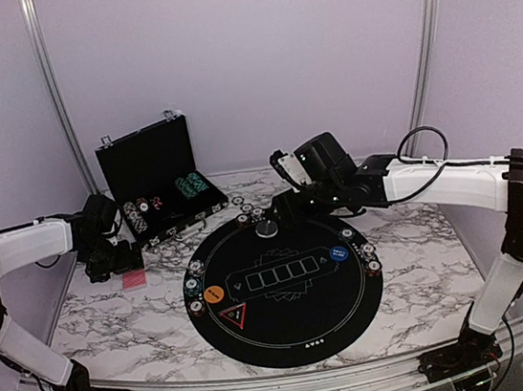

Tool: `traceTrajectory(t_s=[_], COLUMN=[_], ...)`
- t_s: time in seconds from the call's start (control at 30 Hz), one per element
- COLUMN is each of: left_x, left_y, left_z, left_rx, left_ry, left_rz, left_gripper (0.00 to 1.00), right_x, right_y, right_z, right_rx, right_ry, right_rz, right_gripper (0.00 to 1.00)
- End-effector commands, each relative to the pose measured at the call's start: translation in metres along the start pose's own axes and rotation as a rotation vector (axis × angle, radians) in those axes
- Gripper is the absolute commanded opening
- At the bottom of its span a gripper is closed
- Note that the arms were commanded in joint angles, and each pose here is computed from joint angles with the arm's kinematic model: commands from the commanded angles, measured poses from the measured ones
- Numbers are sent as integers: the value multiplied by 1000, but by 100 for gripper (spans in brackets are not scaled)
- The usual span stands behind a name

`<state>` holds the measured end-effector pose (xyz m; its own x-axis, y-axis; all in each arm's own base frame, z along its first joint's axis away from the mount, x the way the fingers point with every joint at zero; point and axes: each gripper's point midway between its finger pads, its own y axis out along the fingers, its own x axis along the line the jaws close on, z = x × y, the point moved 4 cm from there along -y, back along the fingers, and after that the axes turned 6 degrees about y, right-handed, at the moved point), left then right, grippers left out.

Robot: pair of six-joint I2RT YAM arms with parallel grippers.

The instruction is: Distribute texas hold em gaming equipment

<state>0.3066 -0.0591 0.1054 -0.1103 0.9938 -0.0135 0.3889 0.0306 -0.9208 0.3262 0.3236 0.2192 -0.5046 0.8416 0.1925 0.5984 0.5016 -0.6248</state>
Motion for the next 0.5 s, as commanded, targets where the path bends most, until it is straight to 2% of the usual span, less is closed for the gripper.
traceTrajectory(t_s=[0.0, 0.3, 0.47], left_x=[0, -7, -2], left_y=[8, 30, 39], left_z=[-6, -11, -17], left_rx=[47, 125, 159], left_ry=[26, 92, 127], left_rz=[16, 38, -28], left_gripper=[99, 99, 99], right_x=[-6, -9, -9], right_y=[-20, -31, -31], right_z=[-15, -17, -15], right_rx=[-72, -115, -117], right_ry=[5, 18, 20], right_rz=[-25, -46, -55], right_gripper=[67, 69, 69])
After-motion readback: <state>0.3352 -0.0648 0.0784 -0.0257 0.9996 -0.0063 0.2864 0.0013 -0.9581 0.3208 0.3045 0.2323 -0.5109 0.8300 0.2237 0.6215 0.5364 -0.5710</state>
